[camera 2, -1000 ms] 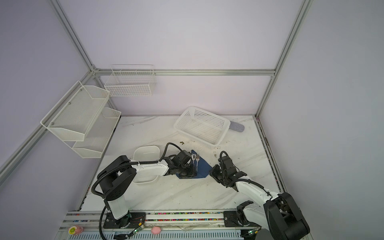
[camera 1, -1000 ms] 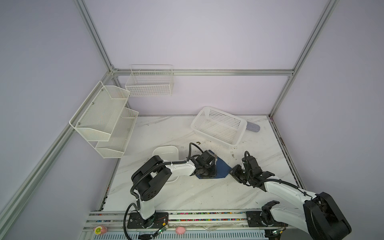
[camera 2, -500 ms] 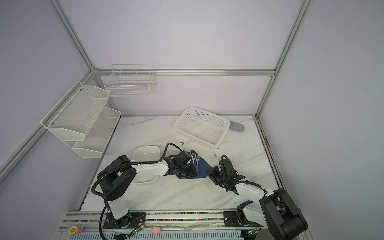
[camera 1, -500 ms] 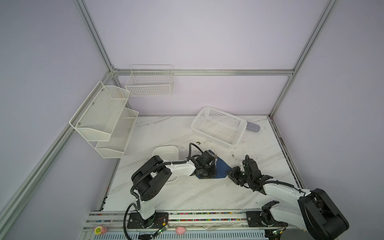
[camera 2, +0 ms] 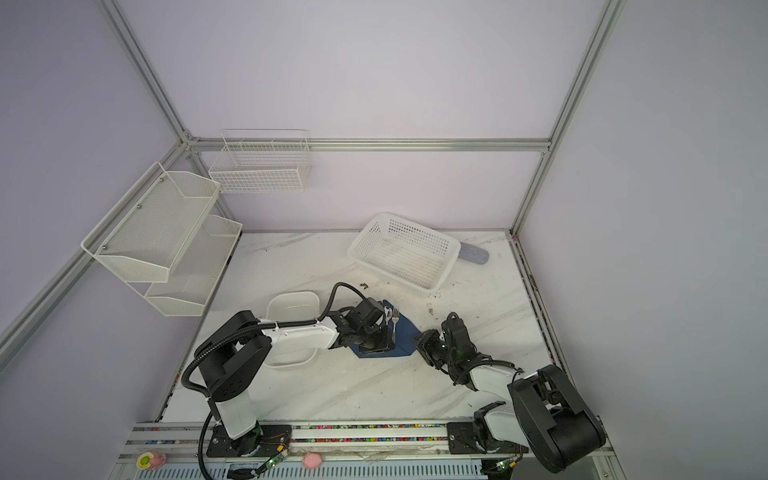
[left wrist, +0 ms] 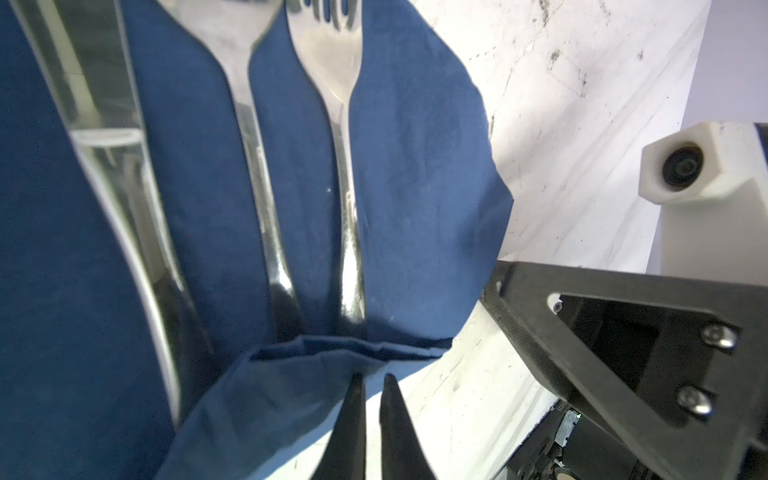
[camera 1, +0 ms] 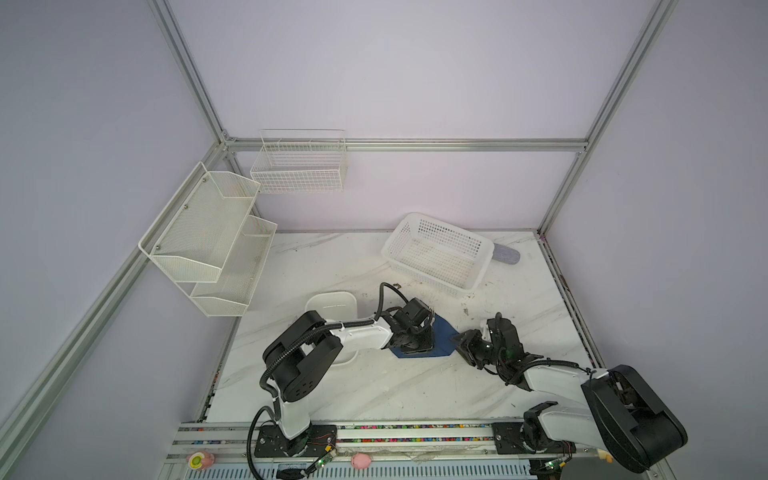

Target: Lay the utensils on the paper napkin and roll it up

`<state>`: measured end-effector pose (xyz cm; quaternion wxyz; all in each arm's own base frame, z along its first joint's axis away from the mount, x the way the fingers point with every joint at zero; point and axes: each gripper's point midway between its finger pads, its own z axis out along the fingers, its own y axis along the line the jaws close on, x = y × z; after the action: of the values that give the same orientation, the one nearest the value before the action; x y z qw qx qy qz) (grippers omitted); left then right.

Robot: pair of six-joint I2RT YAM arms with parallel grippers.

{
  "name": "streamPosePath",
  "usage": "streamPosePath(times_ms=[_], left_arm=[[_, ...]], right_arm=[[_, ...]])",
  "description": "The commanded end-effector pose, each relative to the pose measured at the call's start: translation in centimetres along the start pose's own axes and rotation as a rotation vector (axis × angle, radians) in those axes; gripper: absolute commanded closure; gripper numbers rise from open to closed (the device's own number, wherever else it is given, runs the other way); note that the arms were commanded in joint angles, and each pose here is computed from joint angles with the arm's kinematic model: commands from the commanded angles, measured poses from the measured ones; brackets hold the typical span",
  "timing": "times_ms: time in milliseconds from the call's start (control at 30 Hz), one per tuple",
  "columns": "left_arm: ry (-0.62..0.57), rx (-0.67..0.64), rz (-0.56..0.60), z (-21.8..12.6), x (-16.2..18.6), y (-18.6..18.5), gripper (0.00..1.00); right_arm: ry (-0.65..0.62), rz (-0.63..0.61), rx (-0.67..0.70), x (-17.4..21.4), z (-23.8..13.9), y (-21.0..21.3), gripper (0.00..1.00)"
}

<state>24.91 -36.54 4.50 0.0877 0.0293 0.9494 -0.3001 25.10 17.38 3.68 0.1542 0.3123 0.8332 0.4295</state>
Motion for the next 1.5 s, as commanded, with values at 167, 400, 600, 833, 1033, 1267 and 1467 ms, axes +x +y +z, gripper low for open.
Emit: streamPosePath(times_ms=[167, 400, 600, 833, 1033, 1267, 1467], left_arm=[[-0.042, 0.062, 0.043, -0.7, -1.9, -3.1, 0.9], [-0.039, 0.061, 0.042, -0.7, -1.8, -3.1, 0.9], [-0.04, 0.063, 0.04, -0.8, -1.8, -3.1, 0.9], [-0.039, 0.062, 0.042, -0.7, -1.8, -3.1, 0.9], [-0.035, 0.06, 0.041, -0.7, -1.7, -3.0, 0.9], [-0.038, 0.052, 0.038, -0.7, -1.8, -2.9, 0.9], [-0.038, 0.051, 0.037, -0.8, -1.8, -2.8, 0.9]], right_arm=[[0.007, 0.003, -0.083, -0.3, 0.0, 1.7, 0.55], [0.038, -0.047, -0.124, 0.1, 0.1, 2.8, 0.54], [0.02, -0.027, -0.003, 0.1, -0.5, 0.4, 0.53], [0.051, -0.045, 0.038, 1.3, -1.8, -0.7, 0.52], [0.092, -0.029, 0.045, 1.7, -1.0, -1.0, 0.53], [0.082, 0.014, 0.089, 1.3, 0.1, -2.6, 0.53], [0.05, -0.001, 0.01, 0.6, 0.7, -1.4, 0.53]])
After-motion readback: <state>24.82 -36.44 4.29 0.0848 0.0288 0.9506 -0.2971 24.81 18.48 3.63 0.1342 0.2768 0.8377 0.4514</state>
